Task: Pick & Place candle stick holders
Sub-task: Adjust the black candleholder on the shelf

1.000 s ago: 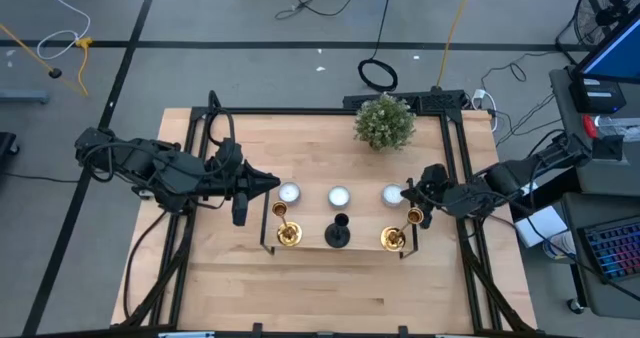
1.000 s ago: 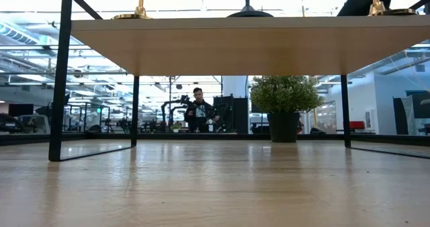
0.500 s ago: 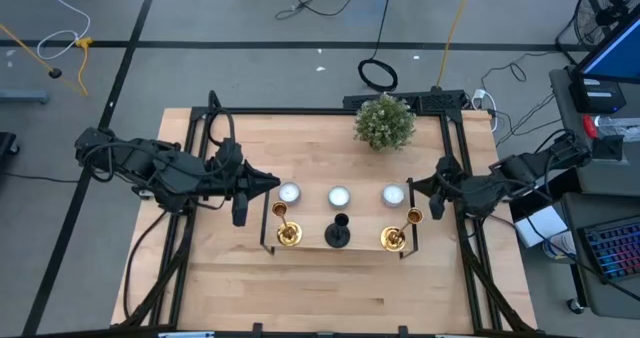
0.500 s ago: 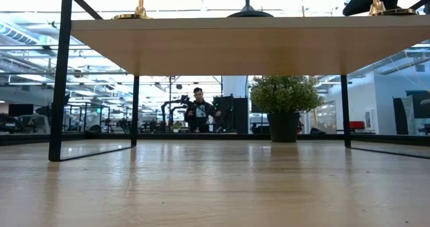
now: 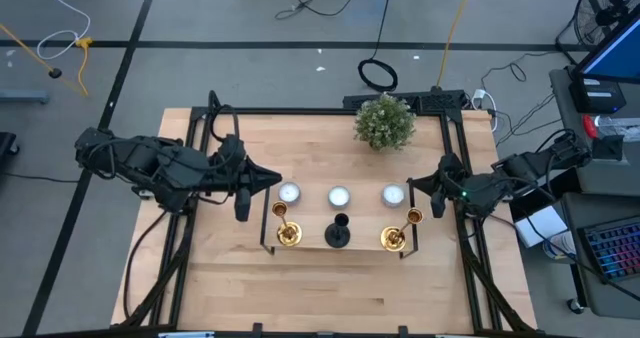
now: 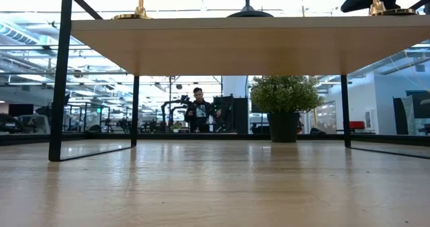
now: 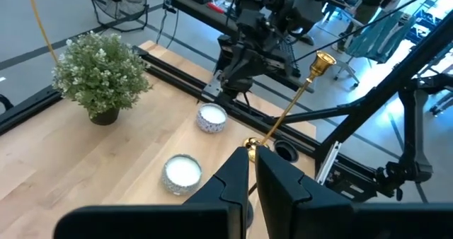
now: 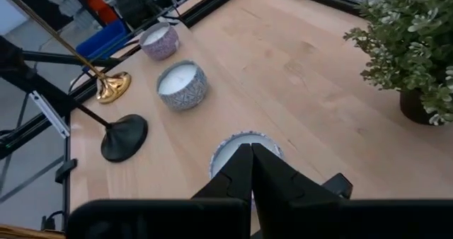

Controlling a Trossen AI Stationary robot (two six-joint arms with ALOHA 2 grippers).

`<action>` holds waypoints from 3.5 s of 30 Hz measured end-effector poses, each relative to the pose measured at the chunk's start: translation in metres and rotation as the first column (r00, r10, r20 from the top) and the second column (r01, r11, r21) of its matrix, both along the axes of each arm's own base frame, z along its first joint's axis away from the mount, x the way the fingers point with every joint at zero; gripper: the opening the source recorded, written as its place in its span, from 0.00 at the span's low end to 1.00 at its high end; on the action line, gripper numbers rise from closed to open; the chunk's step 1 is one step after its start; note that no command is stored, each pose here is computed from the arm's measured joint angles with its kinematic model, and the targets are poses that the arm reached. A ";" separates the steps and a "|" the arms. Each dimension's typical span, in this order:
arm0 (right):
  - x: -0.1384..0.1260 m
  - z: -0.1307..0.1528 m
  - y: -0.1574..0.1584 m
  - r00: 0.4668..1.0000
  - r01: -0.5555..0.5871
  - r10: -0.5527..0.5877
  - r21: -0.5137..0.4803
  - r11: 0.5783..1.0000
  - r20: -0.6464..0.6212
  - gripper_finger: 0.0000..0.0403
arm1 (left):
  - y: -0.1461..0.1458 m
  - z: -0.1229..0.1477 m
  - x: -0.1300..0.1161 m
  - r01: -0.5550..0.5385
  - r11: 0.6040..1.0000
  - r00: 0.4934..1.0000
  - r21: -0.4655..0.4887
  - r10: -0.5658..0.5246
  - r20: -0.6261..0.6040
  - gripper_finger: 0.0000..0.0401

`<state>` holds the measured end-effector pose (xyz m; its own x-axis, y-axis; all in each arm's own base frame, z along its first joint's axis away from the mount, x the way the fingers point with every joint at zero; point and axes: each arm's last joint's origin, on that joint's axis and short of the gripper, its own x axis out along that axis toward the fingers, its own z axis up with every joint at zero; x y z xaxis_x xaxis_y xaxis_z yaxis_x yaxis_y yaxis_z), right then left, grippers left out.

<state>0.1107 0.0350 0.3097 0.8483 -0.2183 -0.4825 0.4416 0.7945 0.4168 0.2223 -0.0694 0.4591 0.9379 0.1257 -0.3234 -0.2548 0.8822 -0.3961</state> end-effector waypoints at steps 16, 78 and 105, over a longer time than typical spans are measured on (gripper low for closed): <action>-0.002 0.005 0.014 0.939 -0.331 0.344 0.351 0.876 0.025 0.00 | -0.001 0.000 0.000 0.021 1.000 1.000 -0.007 -0.021 -0.003 0.08; 0.037 -0.016 0.113 0.926 -0.377 0.366 0.260 0.889 0.094 0.00 | 0.000 -0.001 0.000 0.010 1.000 1.000 -0.023 -0.010 -0.014 0.08; 0.040 0.010 0.123 0.858 -0.465 0.381 0.205 0.861 0.345 0.00 | 0.030 0.019 0.008 0.064 0.996 0.992 -0.054 -0.058 0.112 0.08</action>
